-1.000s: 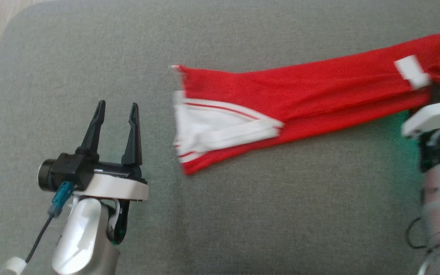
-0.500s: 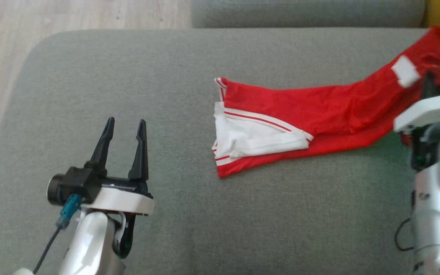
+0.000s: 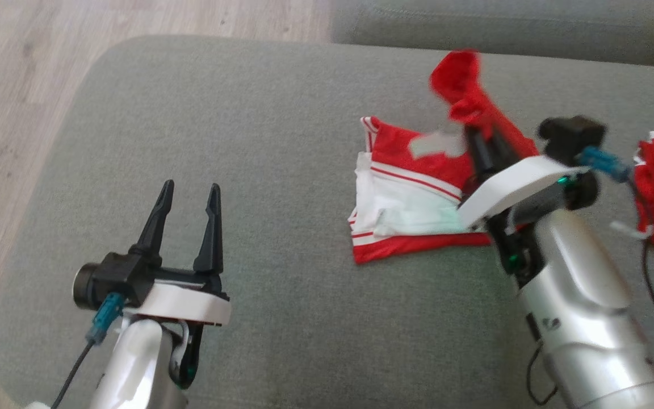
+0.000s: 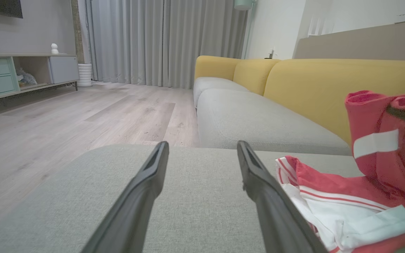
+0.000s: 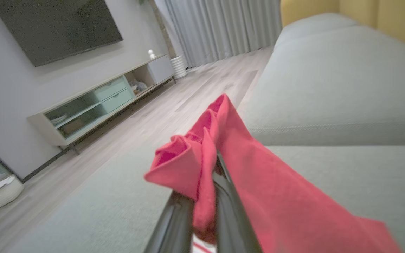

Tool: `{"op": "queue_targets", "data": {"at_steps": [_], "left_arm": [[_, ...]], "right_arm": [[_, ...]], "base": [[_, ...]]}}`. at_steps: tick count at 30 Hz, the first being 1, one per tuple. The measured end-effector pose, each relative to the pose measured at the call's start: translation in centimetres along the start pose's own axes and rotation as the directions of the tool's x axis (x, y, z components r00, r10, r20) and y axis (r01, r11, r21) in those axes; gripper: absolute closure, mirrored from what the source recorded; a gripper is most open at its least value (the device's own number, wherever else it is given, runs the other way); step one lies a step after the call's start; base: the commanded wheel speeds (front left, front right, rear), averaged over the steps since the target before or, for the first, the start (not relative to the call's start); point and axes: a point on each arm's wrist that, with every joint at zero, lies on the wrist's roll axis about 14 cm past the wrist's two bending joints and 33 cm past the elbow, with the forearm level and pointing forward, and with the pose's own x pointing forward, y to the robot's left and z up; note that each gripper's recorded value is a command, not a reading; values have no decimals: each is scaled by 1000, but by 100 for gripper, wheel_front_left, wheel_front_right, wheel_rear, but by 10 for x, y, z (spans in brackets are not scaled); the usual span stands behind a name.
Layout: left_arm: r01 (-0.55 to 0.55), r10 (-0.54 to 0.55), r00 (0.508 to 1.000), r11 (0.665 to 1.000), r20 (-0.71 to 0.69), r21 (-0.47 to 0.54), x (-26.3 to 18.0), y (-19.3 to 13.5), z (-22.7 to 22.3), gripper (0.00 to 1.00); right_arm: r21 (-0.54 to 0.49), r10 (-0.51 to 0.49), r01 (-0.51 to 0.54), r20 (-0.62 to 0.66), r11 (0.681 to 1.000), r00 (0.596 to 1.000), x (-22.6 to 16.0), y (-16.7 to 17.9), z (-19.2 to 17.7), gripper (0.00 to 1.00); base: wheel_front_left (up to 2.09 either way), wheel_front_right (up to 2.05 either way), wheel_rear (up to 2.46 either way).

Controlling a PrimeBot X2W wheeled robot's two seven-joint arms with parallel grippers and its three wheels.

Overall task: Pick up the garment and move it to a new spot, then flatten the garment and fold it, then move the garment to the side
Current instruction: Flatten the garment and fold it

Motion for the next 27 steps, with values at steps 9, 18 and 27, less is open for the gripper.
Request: {"op": "queue_targets", "data": {"at_steps": [9,18,27], "left_arm": [[-41,41,999,999,-25,-8,0,14,-8,0],[-65,64,997,998,-37,-14,-3,22,-11,0],[-35,35,999,999,-6,-15,-2,11,0,0]], "right_arm": [[3,109,-111,-204,994,973,10,32,-87,100],[-25,187,-204,-297,979,936,12,55,-121,0],[-30,97,-104,-181,994,979,9,30,-85,0]], "base": [[0,0,0],[0,0,0],[0,0,0]]}}
